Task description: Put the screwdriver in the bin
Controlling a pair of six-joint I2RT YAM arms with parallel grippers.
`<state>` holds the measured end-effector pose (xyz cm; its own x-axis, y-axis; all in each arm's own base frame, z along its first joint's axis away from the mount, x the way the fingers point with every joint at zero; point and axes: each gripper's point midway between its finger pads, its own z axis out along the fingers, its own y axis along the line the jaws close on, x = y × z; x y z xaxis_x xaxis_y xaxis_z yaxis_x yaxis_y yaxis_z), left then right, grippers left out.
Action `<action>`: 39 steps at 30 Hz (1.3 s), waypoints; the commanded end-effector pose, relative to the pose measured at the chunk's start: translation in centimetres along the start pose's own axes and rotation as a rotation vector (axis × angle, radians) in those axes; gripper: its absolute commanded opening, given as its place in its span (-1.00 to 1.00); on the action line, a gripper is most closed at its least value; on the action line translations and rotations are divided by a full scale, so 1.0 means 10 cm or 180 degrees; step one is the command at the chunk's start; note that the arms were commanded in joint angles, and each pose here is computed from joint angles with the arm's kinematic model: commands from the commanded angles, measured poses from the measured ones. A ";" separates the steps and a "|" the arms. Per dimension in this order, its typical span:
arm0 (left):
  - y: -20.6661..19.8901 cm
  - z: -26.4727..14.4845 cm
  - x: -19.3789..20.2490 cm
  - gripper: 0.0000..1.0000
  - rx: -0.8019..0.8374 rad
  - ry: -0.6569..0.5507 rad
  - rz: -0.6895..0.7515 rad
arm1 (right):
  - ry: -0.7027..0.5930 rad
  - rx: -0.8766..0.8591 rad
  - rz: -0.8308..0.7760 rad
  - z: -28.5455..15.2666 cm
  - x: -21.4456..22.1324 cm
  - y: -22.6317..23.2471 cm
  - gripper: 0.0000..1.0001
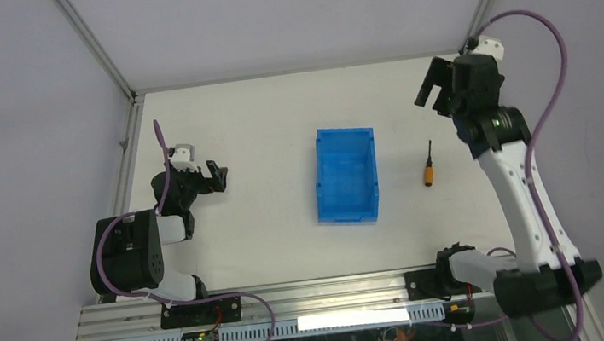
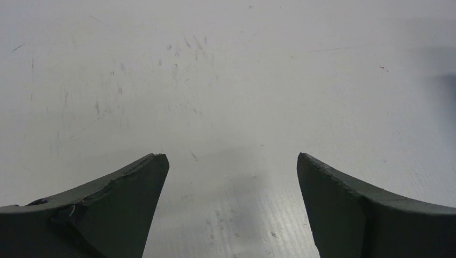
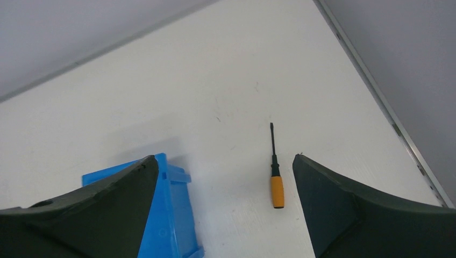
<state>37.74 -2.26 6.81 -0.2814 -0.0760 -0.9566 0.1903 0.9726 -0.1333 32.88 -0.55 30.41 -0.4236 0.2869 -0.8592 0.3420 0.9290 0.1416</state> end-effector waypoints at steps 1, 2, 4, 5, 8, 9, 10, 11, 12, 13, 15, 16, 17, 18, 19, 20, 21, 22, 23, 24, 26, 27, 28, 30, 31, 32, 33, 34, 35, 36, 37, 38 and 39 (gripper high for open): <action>-0.06 0.03 -0.18 0.98 0.0093 -0.0229 0.0081 | 0.1766 0.0136 -0.0251 0.40 1.10 -0.20 0.88; -0.06 0.03 -0.19 0.98 0.0098 -0.0231 0.0082 | 0.1984 0.0166 -0.0255 0.51 1.26 -0.22 0.83; -0.06 0.03 -0.19 0.98 0.0096 -0.0233 0.0082 | 0.2336 0.0208 -0.0268 0.70 1.56 -0.25 0.73; -0.06 0.03 -0.18 0.98 0.0094 -0.0229 0.0079 | 0.2485 0.0212 -0.0244 0.79 1.70 -0.28 0.68; -0.06 0.03 -0.19 0.98 0.0097 -0.0229 0.0081 | 0.2749 0.0325 -0.0247 0.98 2.03 -0.37 0.61; -0.06 0.03 -0.18 0.98 0.0094 -0.0229 0.0081 | 0.2789 0.0390 -0.0246 1.03 2.12 -0.43 0.60; -0.06 0.03 -0.18 0.98 0.0093 -0.0226 0.0080 | 0.2823 0.0453 -0.0245 1.07 2.19 -0.48 0.60; -0.06 0.03 -0.19 0.98 0.0096 -0.0229 0.0081 | 0.2835 0.0509 -0.0238 1.11 2.25 -0.54 0.59; -0.06 0.03 -0.18 0.98 0.0096 -0.0225 0.0080 | 0.2861 0.0572 -0.0230 1.14 2.31 -0.59 0.58; -0.06 0.03 -0.18 0.98 0.0093 -0.0228 0.0081 | 0.2880 0.0618 -0.0222 1.18 2.35 -0.65 0.57; -0.06 0.03 -0.19 0.98 0.0093 -0.0230 0.0081 | 0.2936 0.0649 -0.0199 1.23 2.46 -0.72 0.51; -0.06 0.03 -0.18 0.98 0.0096 -0.0227 0.0081 | 0.2967 0.0648 -0.0201 1.26 2.51 -0.74 0.48; -0.06 0.03 -0.18 0.98 0.0096 -0.0228 0.0081 | 0.2975 0.0636 -0.0208 1.27 2.53 -0.75 0.44; -0.06 0.03 -0.18 0.98 0.0096 -0.0227 0.0080 | 0.3010 0.0621 -0.0220 1.29 2.57 -0.75 0.40; -0.06 0.03 -0.18 0.98 0.0096 -0.0228 0.0081 | 0.3042 0.0596 -0.0231 1.30 2.59 -0.74 0.35; -0.06 0.03 -0.18 0.98 0.0094 -0.0226 0.0080 | 0.3065 0.0570 -0.0248 1.31 2.60 -0.74 0.29; -0.06 0.03 -0.19 0.98 0.0093 -0.0229 0.0081 | 0.3091 0.0549 -0.0276 1.31 2.61 -0.73 0.21; -0.06 0.03 -0.18 0.98 0.0094 -0.0228 0.0081 | 0.3107 0.0546 -0.0295 1.31 2.61 -0.74 0.12; -0.06 0.03 -0.18 0.98 0.0097 -0.0225 0.0080 | 0.3121 0.0554 -0.0344 1.30 2.61 -0.75 -0.01; -0.06 0.03 -0.19 0.98 0.0094 -0.0229 0.0081 | 0.3123 0.0571 -0.0385 1.29 2.60 -0.77 -0.13; -0.06 0.03 -0.18 0.98 0.0096 -0.0227 0.0081 | 0.3089 0.0605 -0.0465 1.27 2.57 -0.79 -0.42; -0.06 0.03 -0.18 0.98 0.0094 -0.0227 0.0080 | 0.3053 0.0624 -0.0510 1.26 2.56 -0.79 -0.59; -0.06 0.03 -0.18 0.98 0.0092 -0.0229 0.0080 | 0.2995 0.0653 -0.0551 1.25 2.52 -0.79 -0.83; -0.06 0.03 -0.19 0.98 0.0095 -0.0230 0.0082 | 0.2904 0.0664 -0.0636 1.21 2.46 -0.74 -1.00; -0.06 0.03 -0.19 0.98 0.0093 -0.0230 0.0081 | 0.2878 0.0660 -0.0668 1.17 2.44 -0.70 -1.00; -0.06 0.03 -0.18 0.98 0.0093 -0.0227 0.0081 | 0.2841 0.0690 -0.0719 1.11 2.40 -0.67 -1.00; -0.06 0.03 -0.18 0.98 0.0095 -0.0225 0.0080 | 0.2816 0.0729 -0.0708 1.05 2.36 -0.67 -1.00; -0.06 0.03 -0.19 0.98 0.0094 -0.0231 0.0082 | 0.2757 0.0766 -0.0743 0.98 2.30 -0.64 -1.00; -0.06 0.03 -0.18 0.98 0.0096 -0.0228 0.0081 | 0.2685 0.0821 -0.0745 0.90 2.24 -0.63 -1.00; -0.06 0.03 -0.19 0.98 0.0094 -0.0230 0.0082 | 0.2607 0.0894 -0.0733 0.82 2.17 -0.63 -1.00; -0.06 0.03 -0.18 0.98 0.0097 -0.0226 0.0080 | 0.2484 0.0912 -0.0707 0.73 2.08 -0.59 -1.00; -0.06 0.03 -0.18 0.98 0.0093 -0.0227 0.0081 | 0.2433 0.0899 -0.0709 0.63 2.03 -0.54 -1.00; -0.06 0.03 -0.19 0.98 0.0093 -0.0229 0.0081 | 0.2368 0.0840 -0.0706 0.54 1.98 -0.46 -1.00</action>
<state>37.74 -2.26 6.81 -0.2814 -0.0760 -0.9566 0.1903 0.9726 -0.1333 28.18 -0.95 4.39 -0.9585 0.2511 -0.1353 0.2724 0.9464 -0.1736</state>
